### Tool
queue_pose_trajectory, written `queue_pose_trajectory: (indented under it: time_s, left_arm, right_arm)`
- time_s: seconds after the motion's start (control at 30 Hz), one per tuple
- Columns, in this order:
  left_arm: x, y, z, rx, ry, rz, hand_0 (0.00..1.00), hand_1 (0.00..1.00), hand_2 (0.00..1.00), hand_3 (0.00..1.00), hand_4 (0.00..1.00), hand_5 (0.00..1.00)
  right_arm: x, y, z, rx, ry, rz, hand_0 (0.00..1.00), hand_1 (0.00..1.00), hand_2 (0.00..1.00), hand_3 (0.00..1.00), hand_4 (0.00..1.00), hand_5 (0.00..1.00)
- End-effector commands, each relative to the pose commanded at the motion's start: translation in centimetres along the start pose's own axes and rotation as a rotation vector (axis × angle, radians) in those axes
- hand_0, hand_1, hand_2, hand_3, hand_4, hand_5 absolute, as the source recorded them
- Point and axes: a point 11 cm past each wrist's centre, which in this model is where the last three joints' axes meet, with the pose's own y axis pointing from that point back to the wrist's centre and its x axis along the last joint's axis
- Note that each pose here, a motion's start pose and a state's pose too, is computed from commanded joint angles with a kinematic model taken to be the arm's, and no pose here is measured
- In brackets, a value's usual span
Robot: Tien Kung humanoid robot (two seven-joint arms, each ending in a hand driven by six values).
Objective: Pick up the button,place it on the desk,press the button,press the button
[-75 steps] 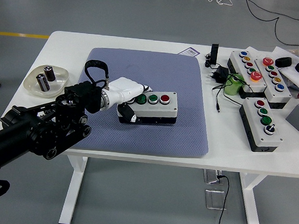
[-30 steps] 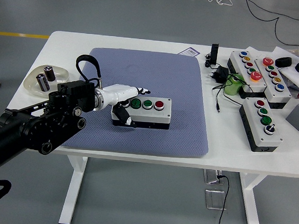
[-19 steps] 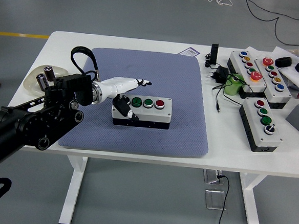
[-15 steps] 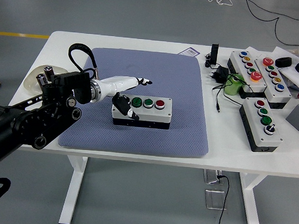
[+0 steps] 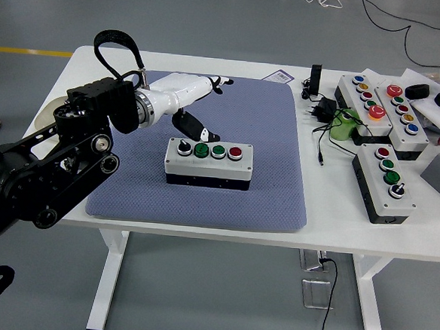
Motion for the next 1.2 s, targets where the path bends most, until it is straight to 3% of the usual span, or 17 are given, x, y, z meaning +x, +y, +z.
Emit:
queue_pose_trajectory:
  time_s: [0.1,0.13,0.3,0.33,0.53,0.9,1.2]
  left_arm:
    - [-0.5,0.0,0.2,0.011,-0.016,-0.024,0.134,0.22,0.256,0.846,0.656,0.013]
    - [-0.8,-0.1,0.1,0.02,-0.024,-0.04,0.029,0.079,0.137,0.822,0.593,0.002]
    - [-1.8,-0.1,0.3,0.031,-0.053,-0.094,0.029,0.079,0.137,0.822,0.593,0.002]
    - [-2.1,-0.1,0.4,0.03,-0.057,-0.104,0.002,0.041,0.089,0.825,0.571,0.002]
    - [-3.2,-0.3,1.0,0.025,-0.079,-0.149,0.002,0.028,0.069,0.829,0.546,0.002]
    - [-4.2,-0.6,2.2,-0.01,-0.077,-0.17,0.002,0.024,0.071,0.834,0.548,0.002]
    - [-5.1,-1.1,2.3,-0.004,-0.06,-0.19,0.002,0.026,0.071,0.845,0.549,0.002]
  right_arm:
    - [0.0,0.0,0.0,0.001,0.002,0.0,0.695,0.635,0.688,0.663,0.388,0.362]
    - [0.0,0.0,-0.1,0.002,0.002,0.001,0.695,0.633,0.685,0.662,0.388,0.362]
    - [0.1,0.0,-0.1,0.003,0.0,0.002,0.695,0.633,0.685,0.662,0.388,0.362]
    - [0.1,0.0,-0.1,0.003,0.0,0.002,0.694,0.633,0.683,0.663,0.387,0.363]
    - [0.1,0.0,-0.1,0.002,0.002,0.002,0.695,0.632,0.682,0.663,0.387,0.364]
    - [0.1,0.0,-0.1,0.0,0.004,0.003,0.695,0.631,0.68,0.663,0.386,0.365]
    - [0.1,0.0,-0.1,0.0,0.004,0.003,0.695,0.631,0.679,0.662,0.385,0.364]
